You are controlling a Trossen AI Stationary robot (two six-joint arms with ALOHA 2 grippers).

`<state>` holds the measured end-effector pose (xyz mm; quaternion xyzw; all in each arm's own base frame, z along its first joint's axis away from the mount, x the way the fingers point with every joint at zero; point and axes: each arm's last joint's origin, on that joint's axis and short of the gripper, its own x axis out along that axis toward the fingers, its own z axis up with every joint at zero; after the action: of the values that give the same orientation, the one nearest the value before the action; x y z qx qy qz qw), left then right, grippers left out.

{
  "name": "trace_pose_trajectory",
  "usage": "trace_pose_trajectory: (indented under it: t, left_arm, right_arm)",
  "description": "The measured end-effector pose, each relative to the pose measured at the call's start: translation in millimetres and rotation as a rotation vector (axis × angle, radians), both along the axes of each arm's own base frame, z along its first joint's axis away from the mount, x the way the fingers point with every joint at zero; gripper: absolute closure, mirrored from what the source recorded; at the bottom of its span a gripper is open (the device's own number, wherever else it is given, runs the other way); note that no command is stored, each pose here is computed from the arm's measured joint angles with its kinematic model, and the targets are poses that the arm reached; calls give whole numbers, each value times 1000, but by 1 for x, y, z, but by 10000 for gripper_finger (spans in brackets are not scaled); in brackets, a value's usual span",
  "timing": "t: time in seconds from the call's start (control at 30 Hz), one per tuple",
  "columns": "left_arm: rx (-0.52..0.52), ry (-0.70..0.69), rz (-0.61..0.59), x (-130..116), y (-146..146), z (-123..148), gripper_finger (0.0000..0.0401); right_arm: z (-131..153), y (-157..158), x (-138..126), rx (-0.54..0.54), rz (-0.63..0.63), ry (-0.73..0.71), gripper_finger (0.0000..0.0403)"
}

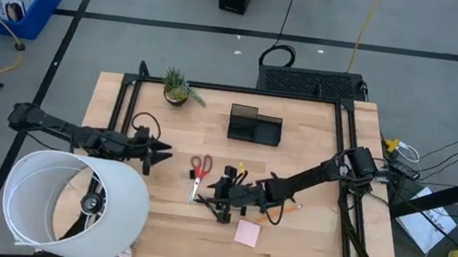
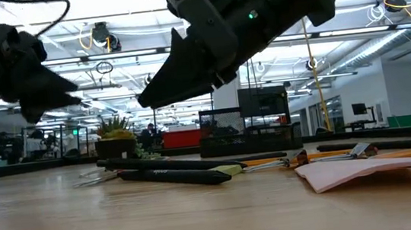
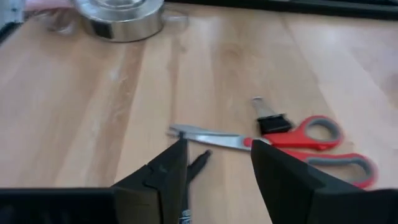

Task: Pick and place office supplies into organizer
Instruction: Put the black pen into the desk organizer

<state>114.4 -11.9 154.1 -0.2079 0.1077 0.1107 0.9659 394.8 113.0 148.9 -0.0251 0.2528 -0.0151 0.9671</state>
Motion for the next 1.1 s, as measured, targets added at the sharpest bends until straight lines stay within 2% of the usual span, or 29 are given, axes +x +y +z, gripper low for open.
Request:
trace_pose_trajectory:
  t: [0.1, 0.3, 0.4, 0.57, 0.97, 1.1]
  left_arm:
    - [44, -51, 2, 1, 0, 6, 226]
    - [185, -227, -5, 3, 0, 26, 226]
    - [215, -281, -3, 3, 0, 32, 226]
    - [227, -239, -10, 3, 0, 28, 226]
    - [174, -105, -16, 3, 0, 13, 226]
    - [173, -100, -17, 2, 0, 13, 226]
  right_arm:
    - [-2, 4, 0, -13, 11, -4, 233]
    - [-28, 13, 7, -16, 35, -43, 235]
    - [-36, 13, 10, -23, 38, -69, 234]
    - [-36, 15, 14, -21, 39, -74, 234]
    - [-20, 14, 31, -15, 3, 65, 234]
    - [-17, 9, 35, 70, 18, 80, 234]
